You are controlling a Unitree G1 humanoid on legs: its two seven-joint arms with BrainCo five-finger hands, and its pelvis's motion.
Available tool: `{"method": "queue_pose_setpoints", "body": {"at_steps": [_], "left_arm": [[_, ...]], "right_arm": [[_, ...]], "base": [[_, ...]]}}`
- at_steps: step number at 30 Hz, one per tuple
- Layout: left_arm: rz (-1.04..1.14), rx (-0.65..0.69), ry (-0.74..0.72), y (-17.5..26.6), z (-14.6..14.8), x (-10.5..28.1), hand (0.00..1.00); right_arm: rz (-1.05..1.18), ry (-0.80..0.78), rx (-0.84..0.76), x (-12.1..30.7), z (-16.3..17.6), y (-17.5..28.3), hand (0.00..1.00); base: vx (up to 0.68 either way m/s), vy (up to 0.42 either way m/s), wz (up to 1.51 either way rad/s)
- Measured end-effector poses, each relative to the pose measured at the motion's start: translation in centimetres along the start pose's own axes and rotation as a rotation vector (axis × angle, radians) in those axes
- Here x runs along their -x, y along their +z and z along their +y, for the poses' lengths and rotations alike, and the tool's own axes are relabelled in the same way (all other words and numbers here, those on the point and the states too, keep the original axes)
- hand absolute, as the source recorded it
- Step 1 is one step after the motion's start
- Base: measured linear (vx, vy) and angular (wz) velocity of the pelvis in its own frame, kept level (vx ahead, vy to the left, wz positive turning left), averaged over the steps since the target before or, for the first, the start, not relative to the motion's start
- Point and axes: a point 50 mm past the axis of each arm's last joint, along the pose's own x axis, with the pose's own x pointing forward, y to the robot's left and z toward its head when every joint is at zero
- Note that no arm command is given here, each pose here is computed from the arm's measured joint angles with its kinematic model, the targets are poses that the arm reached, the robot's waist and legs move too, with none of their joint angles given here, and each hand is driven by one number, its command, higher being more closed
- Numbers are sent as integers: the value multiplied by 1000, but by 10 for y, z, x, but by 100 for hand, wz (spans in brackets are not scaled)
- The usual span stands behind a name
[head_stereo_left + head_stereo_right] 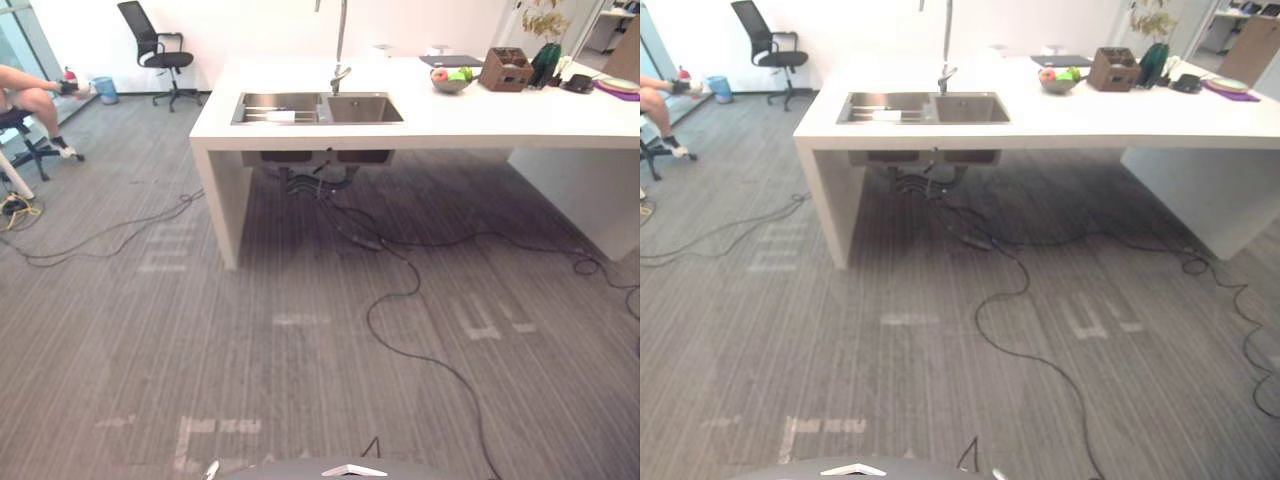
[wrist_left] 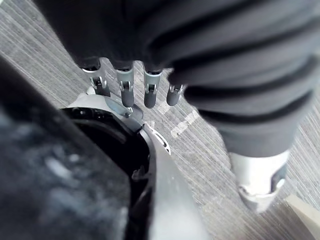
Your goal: Walk over to the sink, pick up the cup, carry it to the dishwasher, place the cup inside the dishwasher, then close the dishwasher door
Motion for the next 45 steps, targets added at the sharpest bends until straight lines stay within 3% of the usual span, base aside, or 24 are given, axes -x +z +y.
{"method": "queue_pose_setpoints", "body": {"at_steps": [5,12,17,23,29,41,45], "left_arm": [[-3,-12,-5,-2,1,-1,0],[-18,-128,-20,14,-6,-1,0],[-124,-197,-36,40,-32,-3,0],[-156,-281,-34,50,-41,-3,0],[-146,-310,-37,50,-45,-5,0],[-121,-67,52,36,-26,-6,0],[-168,-159,77,44,-25,-4,0]], "right_arm": [[-49,13,-30,0,3,3,0],[-174,210,-16,-5,67,47,0],[-178,283,34,-4,100,62,0],[-159,267,21,-5,95,58,0],[-159,207,130,-6,88,58,0],[-101,75,193,-9,62,46,0],[-83,42,148,-8,51,37,0]], "base": [[51,33,30],[-17,-10,-6],[-67,-1,0],[-30,12,-3],[-36,17,-17],[-40,28,-5],[31,65,8]]}}
